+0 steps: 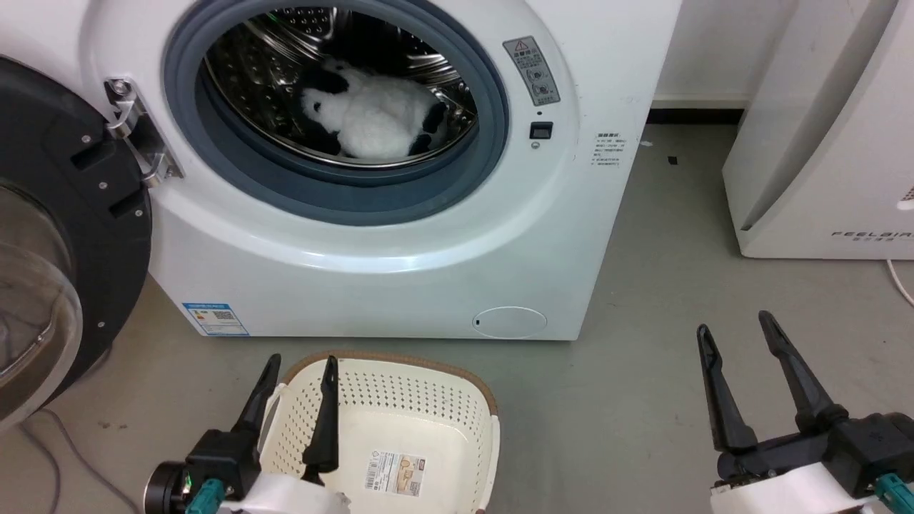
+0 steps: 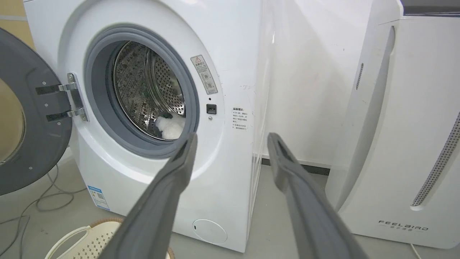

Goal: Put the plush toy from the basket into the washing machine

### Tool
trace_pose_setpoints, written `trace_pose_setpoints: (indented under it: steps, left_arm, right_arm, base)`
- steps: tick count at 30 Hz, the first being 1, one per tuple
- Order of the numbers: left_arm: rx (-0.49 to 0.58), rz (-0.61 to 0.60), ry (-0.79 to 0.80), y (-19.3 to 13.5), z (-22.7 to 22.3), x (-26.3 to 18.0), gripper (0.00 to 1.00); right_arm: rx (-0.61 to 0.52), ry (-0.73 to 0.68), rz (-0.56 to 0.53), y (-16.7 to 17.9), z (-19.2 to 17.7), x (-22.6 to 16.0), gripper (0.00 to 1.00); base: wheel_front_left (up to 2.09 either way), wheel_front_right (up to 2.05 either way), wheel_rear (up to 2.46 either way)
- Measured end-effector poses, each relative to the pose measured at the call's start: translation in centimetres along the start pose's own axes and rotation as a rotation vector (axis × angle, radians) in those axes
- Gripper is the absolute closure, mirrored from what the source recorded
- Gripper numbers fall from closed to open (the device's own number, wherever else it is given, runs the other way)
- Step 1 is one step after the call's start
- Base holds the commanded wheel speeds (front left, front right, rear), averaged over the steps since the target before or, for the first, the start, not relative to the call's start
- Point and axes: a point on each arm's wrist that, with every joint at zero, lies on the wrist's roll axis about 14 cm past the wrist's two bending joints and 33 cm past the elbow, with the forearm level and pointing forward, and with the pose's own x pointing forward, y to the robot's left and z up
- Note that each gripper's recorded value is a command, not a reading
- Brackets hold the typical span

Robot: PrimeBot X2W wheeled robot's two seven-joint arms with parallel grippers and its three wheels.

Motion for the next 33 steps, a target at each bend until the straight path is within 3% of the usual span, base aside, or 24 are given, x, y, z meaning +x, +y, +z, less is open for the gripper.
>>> trace_pose_setpoints:
  steps: [9, 10, 33]
  left_arm:
    - [0.008, 0.008, 0.003, 0.37, -0.16, -0.70, 0.00]
    - [0.005, 0.009, 0.002, 0.37, -0.10, -0.69, 1.00]
    - [0.019, 0.007, 0.018, 0.33, 0.03, -0.64, 1.00]
  right_arm:
    - [0.005, 0.022, 0.006, 0.27, -0.65, -0.29, 0.00]
    - [0.005, 0.023, 0.007, 0.29, -0.69, -0.28, 1.00]
    - [0.001, 0.052, 0.002, 0.13, -0.88, -0.52, 1.00]
  base:
    - [0.00, 0.00, 0.00]
    - [0.00, 0.00, 0.00]
    - [0.00, 0.00, 0.00]
